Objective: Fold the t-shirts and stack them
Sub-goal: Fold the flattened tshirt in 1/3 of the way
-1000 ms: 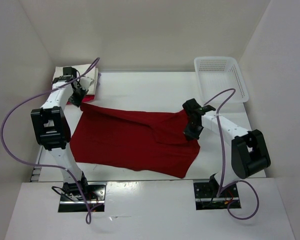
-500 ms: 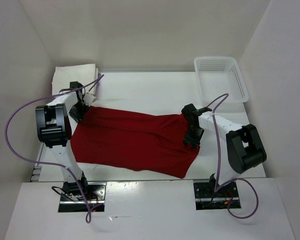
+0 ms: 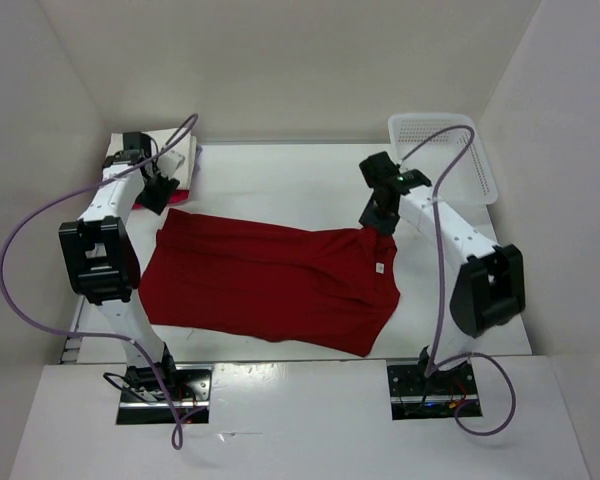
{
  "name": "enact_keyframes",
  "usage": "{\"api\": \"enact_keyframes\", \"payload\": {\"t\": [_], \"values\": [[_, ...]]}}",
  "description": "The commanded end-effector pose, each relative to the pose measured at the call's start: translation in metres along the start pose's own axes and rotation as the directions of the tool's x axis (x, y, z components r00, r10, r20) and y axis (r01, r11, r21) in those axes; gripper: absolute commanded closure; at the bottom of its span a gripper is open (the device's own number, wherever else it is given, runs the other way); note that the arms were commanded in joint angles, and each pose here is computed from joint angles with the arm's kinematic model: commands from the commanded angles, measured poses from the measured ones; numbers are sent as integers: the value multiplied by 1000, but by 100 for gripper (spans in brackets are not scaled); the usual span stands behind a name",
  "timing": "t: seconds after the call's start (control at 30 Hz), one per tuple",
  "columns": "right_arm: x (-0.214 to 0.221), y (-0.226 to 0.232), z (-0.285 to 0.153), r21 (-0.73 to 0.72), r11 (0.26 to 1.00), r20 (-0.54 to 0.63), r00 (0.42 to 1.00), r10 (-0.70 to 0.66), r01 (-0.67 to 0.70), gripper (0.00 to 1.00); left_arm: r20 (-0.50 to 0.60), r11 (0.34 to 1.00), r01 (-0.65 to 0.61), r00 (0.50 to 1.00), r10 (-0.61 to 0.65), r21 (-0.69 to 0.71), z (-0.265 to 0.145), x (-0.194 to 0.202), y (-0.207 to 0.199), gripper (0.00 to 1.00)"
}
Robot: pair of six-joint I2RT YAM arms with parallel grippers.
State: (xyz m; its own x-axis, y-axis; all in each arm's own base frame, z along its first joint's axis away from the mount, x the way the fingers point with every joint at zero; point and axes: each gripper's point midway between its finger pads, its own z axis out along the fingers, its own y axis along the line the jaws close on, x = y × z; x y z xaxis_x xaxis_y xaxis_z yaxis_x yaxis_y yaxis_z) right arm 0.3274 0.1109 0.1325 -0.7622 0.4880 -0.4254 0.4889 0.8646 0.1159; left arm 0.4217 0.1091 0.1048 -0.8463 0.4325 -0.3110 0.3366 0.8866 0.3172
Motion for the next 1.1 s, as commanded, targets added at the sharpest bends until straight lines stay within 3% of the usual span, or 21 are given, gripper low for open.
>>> {"api": "enact_keyframes", "payload": {"t": [0.0,0.2,0.37,0.53,0.57,0.67,0.7,0.77,0.87,1.07], "values": [[-41,16,33,64,998,115,993,-16,9,56,119,996,78,989,-83,47,7,-38,0,32],[-65,33,73,129,991,161,986,-49,28,53,120,989,117,985,-128,96,37,-50,-10,32],[-49,17,104,221,974,94,992,-82,60,52,75,986,116,989,-126,119,66,-39,-21,31],[-49,1,113,279,960,115,991,-72,37,54,60,982,126,989,-136,140,86,-35,-29,29],[-49,-8,118,308,951,114,991,-72,33,56,58,979,117,990,-128,167,92,-36,-38,39],[-50,-20,127,328,944,105,993,-55,17,83,37,970,140,988,-150,198,101,-32,-48,67],[-52,-23,132,333,943,103,993,-57,19,99,37,970,140,988,-150,198,101,-32,-48,86],[-65,-11,134,301,953,136,989,-57,14,100,32,966,164,984,-173,199,103,-31,-50,100],[-85,6,134,293,956,193,978,-76,17,100,-10,966,219,975,-220,140,101,-12,-39,100],[-123,25,140,317,948,275,953,-130,38,100,16,949,310,950,-311,62,80,-2,-15,100]]}}
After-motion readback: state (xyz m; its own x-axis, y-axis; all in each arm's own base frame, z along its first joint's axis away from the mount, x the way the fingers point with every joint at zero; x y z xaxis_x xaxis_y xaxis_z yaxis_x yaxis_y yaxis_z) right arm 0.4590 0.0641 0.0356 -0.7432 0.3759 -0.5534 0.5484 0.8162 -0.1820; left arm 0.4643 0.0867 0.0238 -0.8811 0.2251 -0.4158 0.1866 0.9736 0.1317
